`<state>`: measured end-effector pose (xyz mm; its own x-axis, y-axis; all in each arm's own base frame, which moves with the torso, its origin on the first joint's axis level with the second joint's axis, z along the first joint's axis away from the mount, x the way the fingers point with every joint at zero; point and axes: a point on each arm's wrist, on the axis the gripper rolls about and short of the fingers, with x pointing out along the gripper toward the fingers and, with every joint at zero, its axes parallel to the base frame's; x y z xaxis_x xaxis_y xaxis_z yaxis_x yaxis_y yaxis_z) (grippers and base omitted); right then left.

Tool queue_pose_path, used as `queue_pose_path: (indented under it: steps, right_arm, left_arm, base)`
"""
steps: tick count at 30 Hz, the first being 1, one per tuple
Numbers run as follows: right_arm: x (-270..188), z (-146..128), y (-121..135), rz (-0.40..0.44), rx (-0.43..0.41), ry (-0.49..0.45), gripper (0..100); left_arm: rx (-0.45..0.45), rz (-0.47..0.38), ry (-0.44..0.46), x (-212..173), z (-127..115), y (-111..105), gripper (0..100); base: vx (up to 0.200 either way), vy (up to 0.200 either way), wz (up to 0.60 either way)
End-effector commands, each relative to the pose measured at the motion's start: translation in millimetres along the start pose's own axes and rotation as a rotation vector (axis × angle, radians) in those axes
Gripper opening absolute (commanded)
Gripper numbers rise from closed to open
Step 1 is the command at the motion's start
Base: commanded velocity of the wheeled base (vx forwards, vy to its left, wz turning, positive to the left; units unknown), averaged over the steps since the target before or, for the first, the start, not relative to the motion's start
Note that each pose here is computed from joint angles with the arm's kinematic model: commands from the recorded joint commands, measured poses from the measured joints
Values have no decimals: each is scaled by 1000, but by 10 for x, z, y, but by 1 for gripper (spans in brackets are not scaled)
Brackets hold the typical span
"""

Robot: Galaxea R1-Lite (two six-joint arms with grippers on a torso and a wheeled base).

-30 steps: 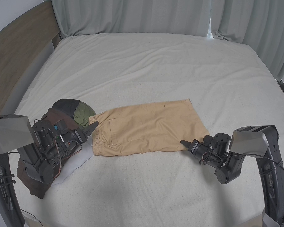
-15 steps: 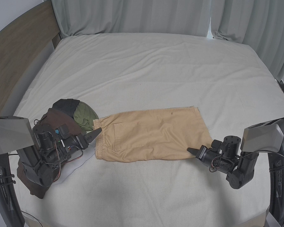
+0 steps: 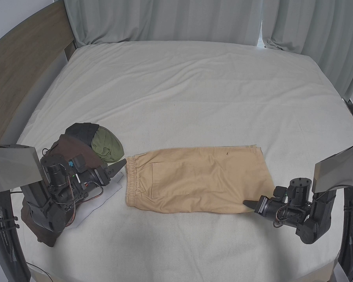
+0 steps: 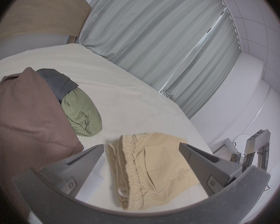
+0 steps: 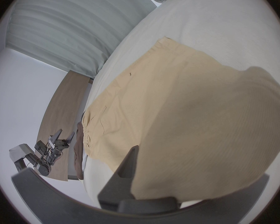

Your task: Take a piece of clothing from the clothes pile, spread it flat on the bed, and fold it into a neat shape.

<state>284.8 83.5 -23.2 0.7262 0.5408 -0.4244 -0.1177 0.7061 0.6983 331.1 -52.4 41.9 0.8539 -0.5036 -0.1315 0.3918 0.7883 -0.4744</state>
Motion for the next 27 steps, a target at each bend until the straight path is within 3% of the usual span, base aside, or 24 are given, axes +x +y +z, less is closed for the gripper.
queue_pose_path:
  steps: [1, 11, 20, 21, 27]
  right_arm:
    - [-193, -39, 44, -19, 3, 16, 0]
    - [-323, -167, 7, -60, -18, 71, 0]
    - [-327, -182, -15, -68, -14, 79, 0]
    - [-328, -179, -18, -68, -13, 78, 100]
    - [-405, -269, -26, -89, -8, 119, 100]
  left_arm:
    - [-4, 1, -1, -3, 1, -17, 100]
    - [1, -16, 5, -4, 3, -41, 100]
    - [-4, -90, 51, -27, -22, -31, 100]
    - [-3, -99, 57, -28, -25, -27, 100]
    - [-19, -179, 92, -41, -16, -18, 100]
  base:
    - [0, 0, 0]
    - [0, 0, 0]
    - [0, 0, 0]
    - [0, 0, 0]
    - [0, 0, 0]
